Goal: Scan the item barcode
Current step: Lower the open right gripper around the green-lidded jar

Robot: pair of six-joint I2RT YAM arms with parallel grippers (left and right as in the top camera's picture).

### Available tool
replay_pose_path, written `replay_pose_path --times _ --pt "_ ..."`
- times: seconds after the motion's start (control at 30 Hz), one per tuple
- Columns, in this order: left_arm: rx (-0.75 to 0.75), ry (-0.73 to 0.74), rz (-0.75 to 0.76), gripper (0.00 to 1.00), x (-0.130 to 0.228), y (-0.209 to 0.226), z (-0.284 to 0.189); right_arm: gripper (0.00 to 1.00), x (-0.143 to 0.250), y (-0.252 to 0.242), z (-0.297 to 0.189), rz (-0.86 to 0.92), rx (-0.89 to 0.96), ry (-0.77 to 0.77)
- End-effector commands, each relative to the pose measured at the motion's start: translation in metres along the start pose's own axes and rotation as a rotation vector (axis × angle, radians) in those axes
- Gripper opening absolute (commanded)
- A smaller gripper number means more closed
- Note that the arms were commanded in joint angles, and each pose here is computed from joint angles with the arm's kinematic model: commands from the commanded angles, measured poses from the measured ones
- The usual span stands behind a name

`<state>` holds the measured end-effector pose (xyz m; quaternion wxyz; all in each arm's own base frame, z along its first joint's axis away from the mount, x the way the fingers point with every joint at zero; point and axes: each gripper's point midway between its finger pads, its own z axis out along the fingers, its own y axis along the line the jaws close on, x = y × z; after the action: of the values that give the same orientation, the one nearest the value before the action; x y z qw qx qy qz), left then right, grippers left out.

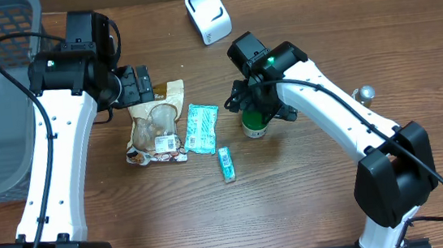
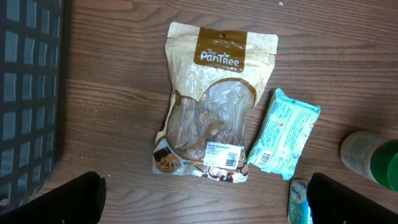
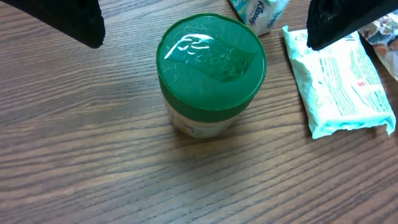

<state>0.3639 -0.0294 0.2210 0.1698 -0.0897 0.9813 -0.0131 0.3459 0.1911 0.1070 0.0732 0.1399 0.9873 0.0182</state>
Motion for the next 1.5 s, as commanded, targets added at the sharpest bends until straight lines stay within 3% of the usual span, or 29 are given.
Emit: replay_pose_path --times 0.0,0.57,1.47 --pt "0.003 0.010 0.009 0.99 0.001 -0.001 0.003 1.00 -0.004 0.005 0.000 0.050 -0.013 -0.014" --pt "0.003 0.010 0.009 0.99 0.001 -0.001 0.003 1.00 0.002 0.003 0.041 0.043 0.058 0.051" --pt "0.003 0.010 0.010 1.00 0.001 -0.001 0.003 0.91 0.014 -0.003 0.041 0.040 0.077 0.106"
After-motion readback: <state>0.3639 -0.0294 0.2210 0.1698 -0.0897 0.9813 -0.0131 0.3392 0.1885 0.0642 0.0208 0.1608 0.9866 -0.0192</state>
